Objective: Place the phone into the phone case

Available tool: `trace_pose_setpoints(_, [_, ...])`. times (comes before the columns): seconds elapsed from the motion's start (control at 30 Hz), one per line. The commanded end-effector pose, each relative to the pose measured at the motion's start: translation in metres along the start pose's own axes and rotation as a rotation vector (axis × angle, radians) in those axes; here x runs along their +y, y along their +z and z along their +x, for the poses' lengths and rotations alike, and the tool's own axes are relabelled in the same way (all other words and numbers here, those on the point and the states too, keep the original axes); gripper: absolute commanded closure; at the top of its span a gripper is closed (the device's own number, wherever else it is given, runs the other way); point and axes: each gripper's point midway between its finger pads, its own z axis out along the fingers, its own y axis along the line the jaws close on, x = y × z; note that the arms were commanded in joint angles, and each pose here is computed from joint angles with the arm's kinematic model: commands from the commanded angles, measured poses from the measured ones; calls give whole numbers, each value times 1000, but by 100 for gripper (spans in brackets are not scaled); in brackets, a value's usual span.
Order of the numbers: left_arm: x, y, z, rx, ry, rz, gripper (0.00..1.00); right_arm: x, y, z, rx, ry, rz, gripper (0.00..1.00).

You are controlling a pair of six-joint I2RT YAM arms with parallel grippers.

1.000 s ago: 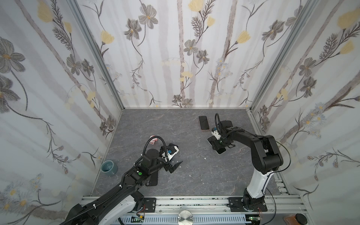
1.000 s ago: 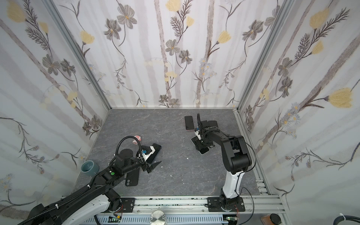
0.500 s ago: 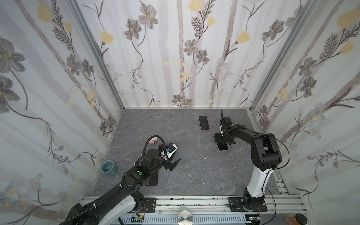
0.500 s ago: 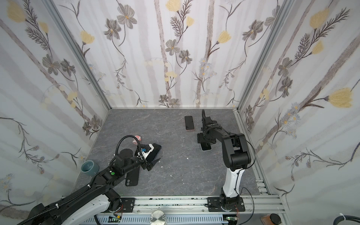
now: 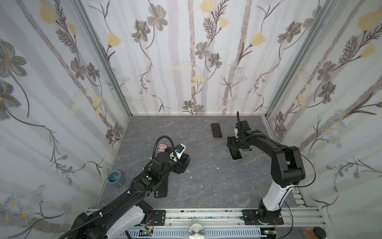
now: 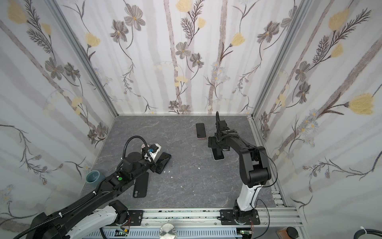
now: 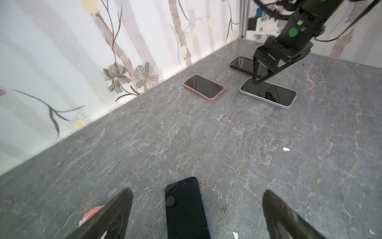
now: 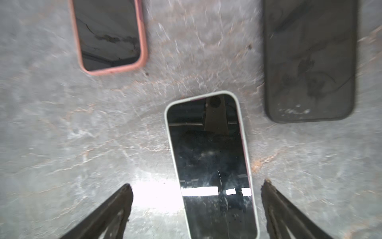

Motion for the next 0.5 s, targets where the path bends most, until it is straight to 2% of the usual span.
trace_pose_setpoints(0.0, [16, 11, 20, 161, -131, -88, 0, -1, -22, -16, -77, -14, 9, 5])
trace_pose_setpoints(0.1, [27, 25, 46, 322, -212, -139, 0, 3, -43, -24, -132, -46, -5, 5])
trace_pose_setpoints(0.23, [23, 39, 82, 499, -323, -97, 0, 8, -66, -26, -192, -83, -38, 6])
trace_pose_setpoints(0.37, [20, 45, 101, 582, -413, -50, 3, 9, -68, -15, -183, -93, -54, 6])
trace_pose_setpoints(0.47, [17, 50, 114, 629, -431, -30, 3, 10, -65, -3, -156, -99, -71, 7])
